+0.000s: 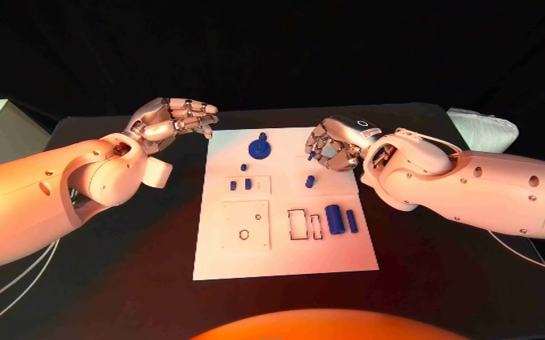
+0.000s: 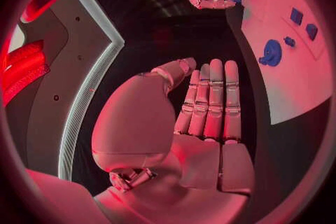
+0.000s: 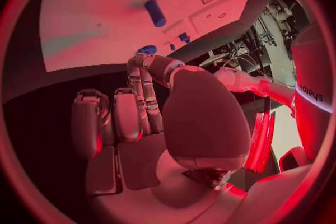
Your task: Assemble the parts on the task board
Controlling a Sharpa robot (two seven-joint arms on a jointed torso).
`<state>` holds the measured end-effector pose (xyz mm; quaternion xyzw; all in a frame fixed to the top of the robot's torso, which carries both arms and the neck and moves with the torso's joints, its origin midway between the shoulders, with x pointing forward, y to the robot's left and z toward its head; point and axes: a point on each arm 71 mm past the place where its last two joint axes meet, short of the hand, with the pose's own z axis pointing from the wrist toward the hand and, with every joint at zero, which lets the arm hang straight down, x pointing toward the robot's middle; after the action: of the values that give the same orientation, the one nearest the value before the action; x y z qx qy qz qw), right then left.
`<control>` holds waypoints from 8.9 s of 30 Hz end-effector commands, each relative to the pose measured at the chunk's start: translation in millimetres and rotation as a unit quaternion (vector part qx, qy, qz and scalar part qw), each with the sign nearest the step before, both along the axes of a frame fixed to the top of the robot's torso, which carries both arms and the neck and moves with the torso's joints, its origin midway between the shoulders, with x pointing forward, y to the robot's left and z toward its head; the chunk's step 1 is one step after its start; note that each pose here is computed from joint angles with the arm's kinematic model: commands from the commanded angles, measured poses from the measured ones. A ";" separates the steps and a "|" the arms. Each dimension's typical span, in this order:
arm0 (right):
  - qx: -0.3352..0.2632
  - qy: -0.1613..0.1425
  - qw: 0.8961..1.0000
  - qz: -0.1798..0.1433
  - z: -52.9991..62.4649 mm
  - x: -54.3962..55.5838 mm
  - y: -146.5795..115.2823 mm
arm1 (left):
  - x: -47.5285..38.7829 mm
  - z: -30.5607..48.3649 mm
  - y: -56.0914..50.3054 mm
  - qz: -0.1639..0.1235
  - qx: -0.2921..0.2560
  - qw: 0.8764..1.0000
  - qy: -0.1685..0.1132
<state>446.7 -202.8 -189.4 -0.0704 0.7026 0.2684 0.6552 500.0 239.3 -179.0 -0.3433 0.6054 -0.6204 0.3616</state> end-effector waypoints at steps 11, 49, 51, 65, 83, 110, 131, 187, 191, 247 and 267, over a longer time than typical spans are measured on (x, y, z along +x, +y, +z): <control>0.005 -0.019 0.996 0.091 -1.6 -33.2 55.0 | -0.4 -0.9 -5.3 -0.008 -0.012 1.000 0.005; -0.044 -0.002 0.986 0.159 -56.0 -63.9 112.9 | -0.4 -2.2 -11.5 -0.008 -0.011 1.000 0.010; -0.045 -0.002 0.986 0.159 -56.5 -63.9 113.1 | -0.4 -2.2 -11.0 -0.007 -0.011 1.000 0.010; -0.051 -0.002 0.986 0.160 -59.4 -64.1 116.9 | -0.9 -2.1 -9.5 -0.008 -0.011 1.000 0.011; -0.057 0.004 0.985 0.162 -64.7 -65.0 119.1 | -1.5 -2.1 -7.8 -0.008 -0.010 1.000 0.013; -0.068 0.013 0.983 0.171 -71.2 -63.8 121.5 | -1.7 -2.4 -7.9 -0.009 -0.009 1.000 0.015; -0.041 0.018 0.987 0.157 -70.8 -62.1 113.8 | -1.7 -2.7 -5.7 -0.006 -0.007 1.000 0.017; -0.124 0.062 0.989 0.050 -31.5 -18.6 12.0 | -0.4 -5.0 -5.2 -0.006 -0.006 1.000 0.023; -0.130 0.063 0.989 0.044 -34.5 -18.8 11.6 | -0.3 -5.2 -5.1 -0.006 -0.006 1.000 0.024; 0.063 0.013 0.994 0.085 6.3 -52.8 62.5 | 1.2 -7.0 -4.5 -0.006 -0.004 1.000 0.030; 0.053 0.047 0.982 0.176 -39.3 -85.9 120.3 | 1.2 -7.2 -11.2 -0.013 -0.007 0.999 0.031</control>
<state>363.3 -85.3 -227.1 -0.1193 0.6992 0.4169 0.5684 501.9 231.3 -186.9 -0.3594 0.6172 -0.6110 0.3413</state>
